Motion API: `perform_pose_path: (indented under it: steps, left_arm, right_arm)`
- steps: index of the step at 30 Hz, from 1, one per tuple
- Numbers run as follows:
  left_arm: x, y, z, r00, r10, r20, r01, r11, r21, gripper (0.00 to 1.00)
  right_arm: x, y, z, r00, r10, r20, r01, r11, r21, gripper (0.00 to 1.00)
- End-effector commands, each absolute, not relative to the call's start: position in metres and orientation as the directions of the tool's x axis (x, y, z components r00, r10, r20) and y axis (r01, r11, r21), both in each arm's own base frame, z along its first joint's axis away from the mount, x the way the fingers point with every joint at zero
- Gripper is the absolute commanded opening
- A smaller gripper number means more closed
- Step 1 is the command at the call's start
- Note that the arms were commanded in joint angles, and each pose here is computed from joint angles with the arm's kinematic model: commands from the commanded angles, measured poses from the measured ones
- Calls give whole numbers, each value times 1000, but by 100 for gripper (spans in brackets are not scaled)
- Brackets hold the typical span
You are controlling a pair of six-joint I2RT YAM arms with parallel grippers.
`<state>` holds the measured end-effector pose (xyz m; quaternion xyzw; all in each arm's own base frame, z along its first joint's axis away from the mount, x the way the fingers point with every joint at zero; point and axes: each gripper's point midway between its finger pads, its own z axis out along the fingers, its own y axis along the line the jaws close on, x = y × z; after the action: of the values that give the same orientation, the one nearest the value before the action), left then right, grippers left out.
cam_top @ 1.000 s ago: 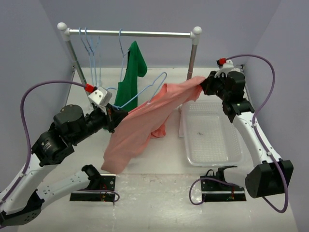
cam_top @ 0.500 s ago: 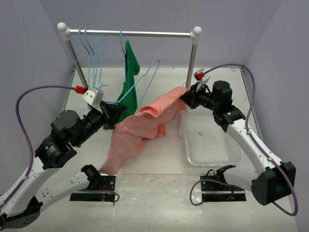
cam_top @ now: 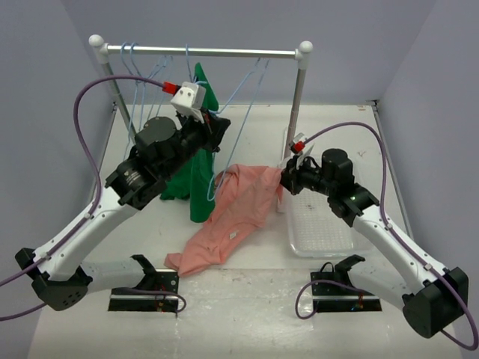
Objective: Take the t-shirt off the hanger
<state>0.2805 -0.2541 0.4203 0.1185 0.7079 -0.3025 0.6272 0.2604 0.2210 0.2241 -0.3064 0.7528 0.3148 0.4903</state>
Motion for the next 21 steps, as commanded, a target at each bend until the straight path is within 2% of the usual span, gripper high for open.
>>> perform_pose_path:
  steps: [1, 2, 4, 9, 21]
  left_arm:
    - [307, -247, 441, -145, -249, -958, 430, 856, -287, 0]
    - [312, -243, 453, -130, -259, -957, 402, 869, -290, 0]
    - [330, -246, 438, -146, -210, -967, 337, 908, -248, 0]
    - [355, -263, 439, -138, -159, -978, 319, 927, -196, 0]
    - [402, -276, 457, -88, -126, -988, 192, 971, -141, 0]
  right_arm:
    - [270, 206, 242, -310, -80, -947, -684, 710, 164, 0]
    - [272, 202, 243, -312, -70, -948, -666, 728, 166, 0]
    - [270, 199, 244, -313, -55, -948, -653, 737, 173, 0]
    - [271, 189, 239, -323, -47, -945, -605, 778, 168, 0]
    - [263, 187, 245, -289, -47, -956, -626, 765, 152, 0]
